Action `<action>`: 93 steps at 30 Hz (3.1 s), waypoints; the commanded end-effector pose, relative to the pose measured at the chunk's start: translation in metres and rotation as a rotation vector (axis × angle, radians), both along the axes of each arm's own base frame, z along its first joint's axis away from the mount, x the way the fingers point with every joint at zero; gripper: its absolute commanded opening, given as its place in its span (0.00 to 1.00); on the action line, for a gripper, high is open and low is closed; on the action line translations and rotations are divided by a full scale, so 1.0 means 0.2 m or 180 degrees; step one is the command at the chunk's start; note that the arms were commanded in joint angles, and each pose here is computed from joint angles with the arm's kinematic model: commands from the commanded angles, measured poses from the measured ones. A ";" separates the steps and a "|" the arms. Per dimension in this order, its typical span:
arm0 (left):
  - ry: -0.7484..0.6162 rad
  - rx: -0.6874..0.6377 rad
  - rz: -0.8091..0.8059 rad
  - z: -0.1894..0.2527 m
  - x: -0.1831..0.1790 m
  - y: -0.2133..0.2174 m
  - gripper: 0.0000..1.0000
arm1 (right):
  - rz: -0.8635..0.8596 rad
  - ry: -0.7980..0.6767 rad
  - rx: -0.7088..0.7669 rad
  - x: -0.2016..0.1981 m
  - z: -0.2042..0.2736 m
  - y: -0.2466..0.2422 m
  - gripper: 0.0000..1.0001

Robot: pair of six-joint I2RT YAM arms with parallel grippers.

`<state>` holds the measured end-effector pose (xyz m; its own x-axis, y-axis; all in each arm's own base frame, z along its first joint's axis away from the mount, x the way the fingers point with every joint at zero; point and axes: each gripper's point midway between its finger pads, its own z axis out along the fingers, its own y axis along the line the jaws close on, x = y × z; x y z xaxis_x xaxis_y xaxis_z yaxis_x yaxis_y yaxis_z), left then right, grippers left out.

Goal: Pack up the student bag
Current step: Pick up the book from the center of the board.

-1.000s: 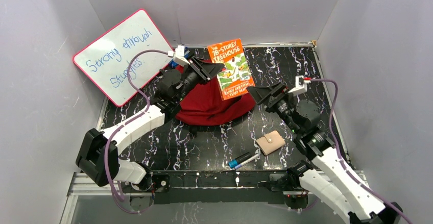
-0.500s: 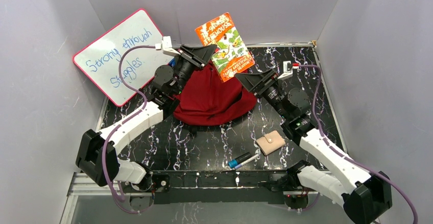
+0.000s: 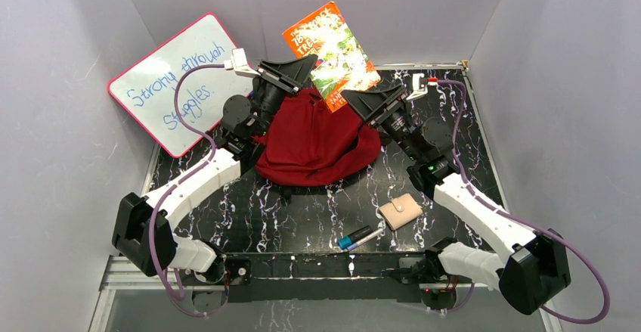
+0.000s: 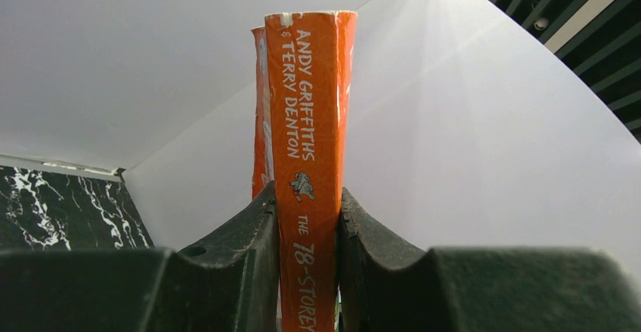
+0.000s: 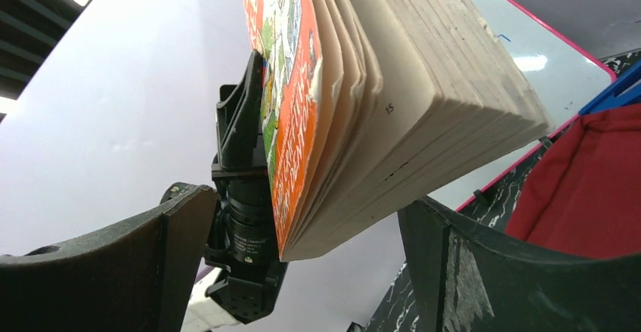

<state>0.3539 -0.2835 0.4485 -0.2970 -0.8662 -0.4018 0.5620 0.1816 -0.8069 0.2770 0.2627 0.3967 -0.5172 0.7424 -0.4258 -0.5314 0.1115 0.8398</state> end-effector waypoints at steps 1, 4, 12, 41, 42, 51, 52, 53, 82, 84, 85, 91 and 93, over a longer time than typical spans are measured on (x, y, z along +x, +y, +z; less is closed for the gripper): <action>-0.0595 -0.0620 -0.0023 0.44 -0.19 0.16 0.00 | 0.0035 -0.0393 0.0376 -0.03 0.28 -0.02 0.97; -0.0567 -0.0656 -0.0074 0.43 -0.19 0.16 0.00 | 0.0063 -0.0445 0.0490 -0.02 0.31 -0.02 0.89; -0.0555 -0.0699 -0.0171 0.42 -0.22 0.15 0.00 | -0.0017 -0.0540 0.0567 0.01 0.36 -0.02 0.57; -0.0617 0.1794 0.0291 0.04 -0.33 0.27 0.73 | -0.0726 -0.1172 -0.1409 -0.22 0.44 -0.27 0.00; -0.0686 0.1950 0.0251 0.04 -0.36 0.27 0.74 | -0.0683 -0.1240 -0.1527 -0.25 0.44 -0.28 0.00; -0.1199 0.2529 -0.0626 -0.03 -0.53 0.12 0.76 | -0.0246 -0.1965 -0.2147 -0.59 0.47 -0.35 0.00; -0.1253 0.2527 -0.0731 -0.03 -0.55 0.10 0.76 | -0.0211 -0.2030 -0.2129 -0.63 0.48 -0.36 0.00; -0.1316 0.2514 -0.0844 -0.02 -0.57 0.08 0.76 | -0.0182 -0.2098 -0.2103 -0.67 0.50 -0.37 0.00; -0.2720 0.1897 -0.2219 0.27 -1.14 0.06 0.52 | 0.0593 -0.2780 -0.1956 -1.05 0.57 -0.36 0.00; -0.2707 0.1877 -0.2291 0.26 -1.14 0.05 0.51 | 0.0605 -0.2820 -0.1914 -1.04 0.57 -0.35 0.00; -0.2699 0.1860 -0.2325 0.25 -1.14 0.05 0.48 | 0.0625 -0.2844 -0.1894 -1.04 0.57 -0.34 0.00; -0.2667 0.1816 -0.2465 0.23 -1.15 0.04 0.29 | 0.0738 -0.2830 -0.1905 -0.99 0.53 -0.29 0.00; -0.2663 0.1811 -0.2482 0.23 -1.15 0.04 0.19 | 0.0734 -0.2830 -0.1909 -0.98 0.52 -0.28 0.00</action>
